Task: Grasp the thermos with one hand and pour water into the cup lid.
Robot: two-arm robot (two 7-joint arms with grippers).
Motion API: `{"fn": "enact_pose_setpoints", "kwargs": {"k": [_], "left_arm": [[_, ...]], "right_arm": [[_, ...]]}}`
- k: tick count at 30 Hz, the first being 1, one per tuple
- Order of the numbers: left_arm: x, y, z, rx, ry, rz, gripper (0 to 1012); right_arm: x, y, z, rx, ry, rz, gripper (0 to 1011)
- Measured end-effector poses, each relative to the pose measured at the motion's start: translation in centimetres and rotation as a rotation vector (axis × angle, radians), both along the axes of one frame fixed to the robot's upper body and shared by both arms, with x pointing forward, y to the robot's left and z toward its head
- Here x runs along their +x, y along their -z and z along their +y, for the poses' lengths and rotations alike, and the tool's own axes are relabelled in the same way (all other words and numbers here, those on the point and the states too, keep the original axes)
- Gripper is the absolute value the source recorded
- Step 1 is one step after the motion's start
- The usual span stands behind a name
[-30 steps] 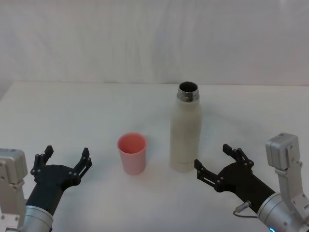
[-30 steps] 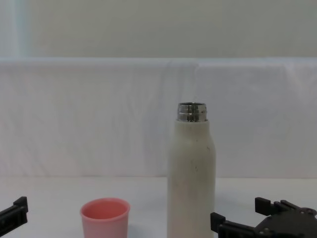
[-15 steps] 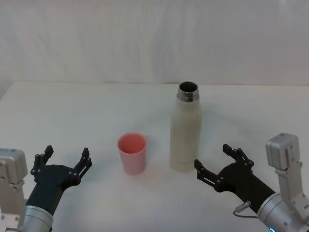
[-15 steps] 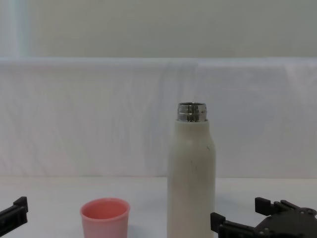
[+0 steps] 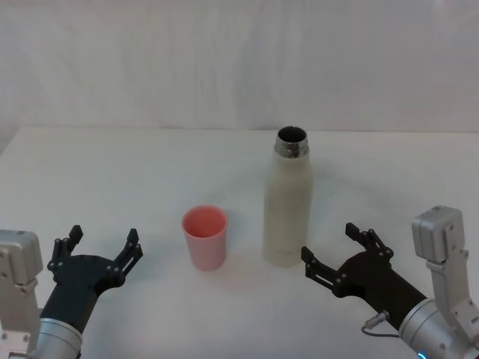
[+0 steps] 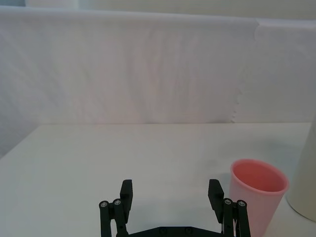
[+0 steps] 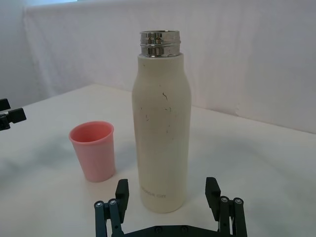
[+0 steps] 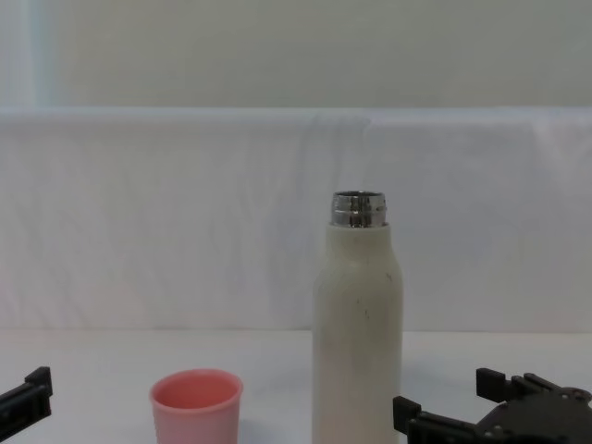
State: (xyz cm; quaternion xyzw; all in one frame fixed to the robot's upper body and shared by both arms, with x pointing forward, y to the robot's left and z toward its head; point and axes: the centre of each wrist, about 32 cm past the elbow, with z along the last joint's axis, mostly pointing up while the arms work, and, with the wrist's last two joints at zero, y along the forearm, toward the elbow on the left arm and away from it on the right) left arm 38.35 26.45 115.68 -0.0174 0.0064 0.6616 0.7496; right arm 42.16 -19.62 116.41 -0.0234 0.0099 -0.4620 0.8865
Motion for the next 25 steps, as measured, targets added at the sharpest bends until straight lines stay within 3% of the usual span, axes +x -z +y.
{"fn": "enact_pose_setpoints", "kwargs": {"k": [25], "left_arm": [[0.0,0.0,0.0,0.0,0.0,0.0,1001]], "right_arm": [[0.0,0.0,0.0,0.0,0.0,0.0,1000]]}}
